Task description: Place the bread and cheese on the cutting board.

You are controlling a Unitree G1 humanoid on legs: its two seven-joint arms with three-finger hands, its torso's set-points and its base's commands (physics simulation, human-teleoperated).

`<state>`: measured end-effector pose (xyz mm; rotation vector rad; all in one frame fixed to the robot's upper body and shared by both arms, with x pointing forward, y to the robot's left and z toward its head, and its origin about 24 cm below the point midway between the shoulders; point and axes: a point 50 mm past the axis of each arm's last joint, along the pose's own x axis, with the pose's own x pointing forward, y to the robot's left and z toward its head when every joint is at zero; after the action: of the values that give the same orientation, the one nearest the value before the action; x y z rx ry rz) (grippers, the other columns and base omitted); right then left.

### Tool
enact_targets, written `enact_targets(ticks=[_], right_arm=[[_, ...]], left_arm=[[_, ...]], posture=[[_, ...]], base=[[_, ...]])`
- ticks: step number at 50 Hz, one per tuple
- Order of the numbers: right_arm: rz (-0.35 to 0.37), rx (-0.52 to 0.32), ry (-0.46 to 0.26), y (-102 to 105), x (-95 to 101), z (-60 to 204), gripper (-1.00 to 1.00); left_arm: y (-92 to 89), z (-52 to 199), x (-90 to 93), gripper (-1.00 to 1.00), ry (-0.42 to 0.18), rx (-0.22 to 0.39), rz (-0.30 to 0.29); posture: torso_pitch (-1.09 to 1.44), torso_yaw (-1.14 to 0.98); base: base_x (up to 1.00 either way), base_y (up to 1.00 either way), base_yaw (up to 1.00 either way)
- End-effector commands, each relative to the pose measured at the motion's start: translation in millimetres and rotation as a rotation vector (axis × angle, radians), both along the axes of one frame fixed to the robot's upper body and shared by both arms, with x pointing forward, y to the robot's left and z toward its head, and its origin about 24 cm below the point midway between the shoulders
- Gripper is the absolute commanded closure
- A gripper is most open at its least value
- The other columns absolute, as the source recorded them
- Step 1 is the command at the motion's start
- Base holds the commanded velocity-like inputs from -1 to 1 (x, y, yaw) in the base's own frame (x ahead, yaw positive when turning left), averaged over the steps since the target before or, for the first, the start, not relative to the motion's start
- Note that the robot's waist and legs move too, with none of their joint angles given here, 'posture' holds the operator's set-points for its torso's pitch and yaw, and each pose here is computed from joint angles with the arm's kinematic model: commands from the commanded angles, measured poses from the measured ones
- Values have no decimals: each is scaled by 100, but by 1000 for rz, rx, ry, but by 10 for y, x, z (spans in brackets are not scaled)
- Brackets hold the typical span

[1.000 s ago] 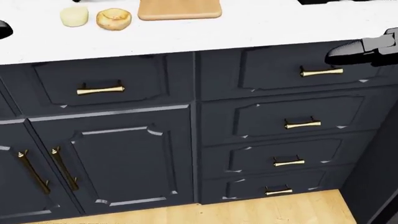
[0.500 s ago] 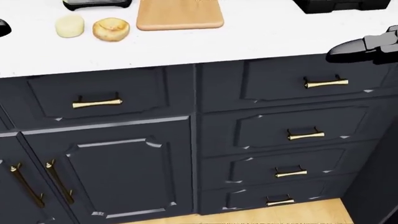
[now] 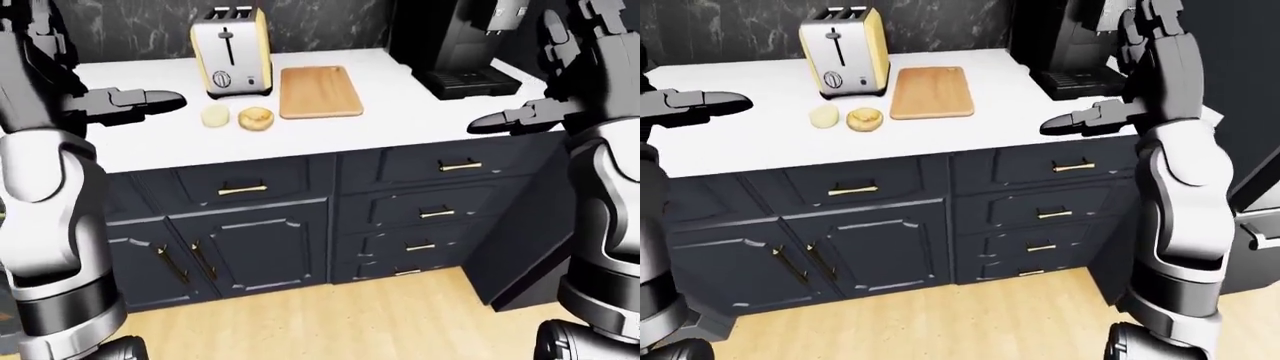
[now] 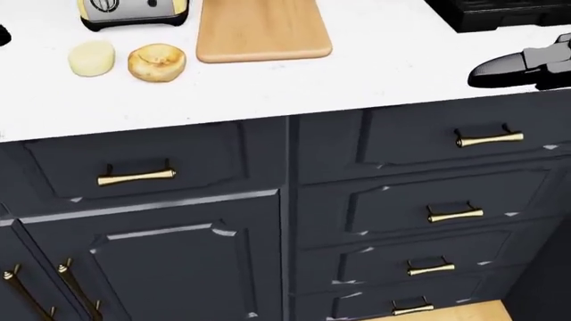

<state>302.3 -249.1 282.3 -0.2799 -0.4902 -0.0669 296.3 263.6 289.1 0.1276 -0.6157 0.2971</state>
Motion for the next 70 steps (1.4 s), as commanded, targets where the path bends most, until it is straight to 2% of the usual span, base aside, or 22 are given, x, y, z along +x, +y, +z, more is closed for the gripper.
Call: enact_targets(ticks=[1,70], right_arm=[[15,-27,-91,54,-70,202,-100],[23,-25,-95,62,-87,212,-100]], left_arm=[[32,216,-115,-100,-102,19,23],[41,207,-118,-100,-101,21,31]], posture=[[0,0],[0,0]], base=[[19,14,0],[18,11,0]])
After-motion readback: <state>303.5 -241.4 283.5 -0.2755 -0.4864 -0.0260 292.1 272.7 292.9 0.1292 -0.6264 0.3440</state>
